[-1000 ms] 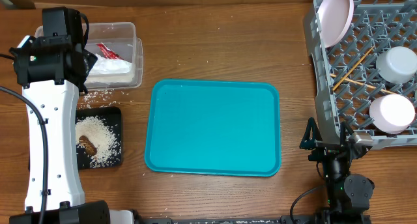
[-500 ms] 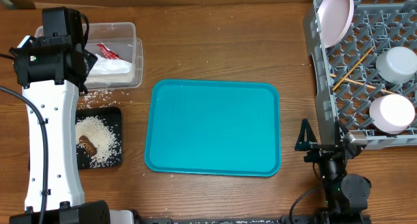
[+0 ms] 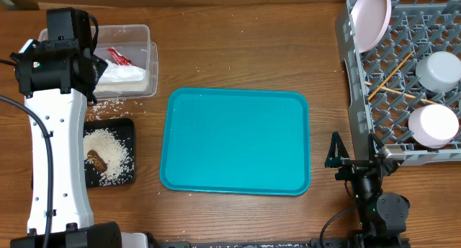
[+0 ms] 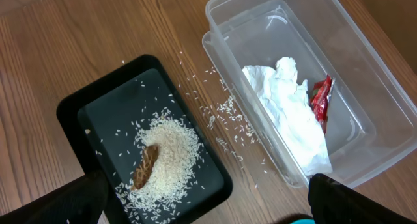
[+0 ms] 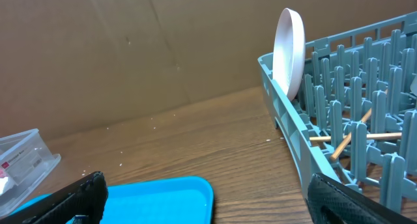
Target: Sort waste into correct bins and load items into the dishwasher
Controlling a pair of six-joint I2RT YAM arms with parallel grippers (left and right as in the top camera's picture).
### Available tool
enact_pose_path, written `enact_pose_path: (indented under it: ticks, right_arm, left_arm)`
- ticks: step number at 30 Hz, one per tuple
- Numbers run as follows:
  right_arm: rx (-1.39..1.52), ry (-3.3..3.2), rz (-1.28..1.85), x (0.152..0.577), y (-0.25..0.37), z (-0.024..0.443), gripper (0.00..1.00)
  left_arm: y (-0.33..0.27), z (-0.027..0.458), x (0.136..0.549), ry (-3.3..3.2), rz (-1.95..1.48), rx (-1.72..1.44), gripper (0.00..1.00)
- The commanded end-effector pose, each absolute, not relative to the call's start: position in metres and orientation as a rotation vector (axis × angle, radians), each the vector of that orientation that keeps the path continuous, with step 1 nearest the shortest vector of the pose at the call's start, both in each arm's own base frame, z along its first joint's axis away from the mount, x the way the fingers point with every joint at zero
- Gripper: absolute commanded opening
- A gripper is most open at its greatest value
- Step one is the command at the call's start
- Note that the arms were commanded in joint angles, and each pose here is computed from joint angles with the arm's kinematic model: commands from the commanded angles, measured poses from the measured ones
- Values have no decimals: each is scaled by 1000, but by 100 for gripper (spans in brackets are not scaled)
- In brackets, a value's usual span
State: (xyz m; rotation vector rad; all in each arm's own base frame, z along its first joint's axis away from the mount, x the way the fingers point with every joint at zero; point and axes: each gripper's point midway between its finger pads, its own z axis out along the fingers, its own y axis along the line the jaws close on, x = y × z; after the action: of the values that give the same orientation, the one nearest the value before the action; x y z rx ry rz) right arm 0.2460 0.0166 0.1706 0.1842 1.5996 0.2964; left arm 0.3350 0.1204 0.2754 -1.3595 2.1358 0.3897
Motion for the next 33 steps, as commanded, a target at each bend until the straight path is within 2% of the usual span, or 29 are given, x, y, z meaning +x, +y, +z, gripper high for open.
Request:
enact_pose_path:
  ticks: [1,17,29,33]
  right_arm:
    - [183,1592,287,246,16,170,100]
    - [182,1592,287,246,16,170,100]
    - [183,1592,287,246,16,170,100]
    - [183,1592,287,246,16,170,100]
  left_arm:
    - [124,275,335,2128,410,-1364,100]
    - [120,269,324,2185,426,-1372,100]
    - [97,210,298,2311,344,-1369,100]
    - [86,182,300,2305,212,-1214,100]
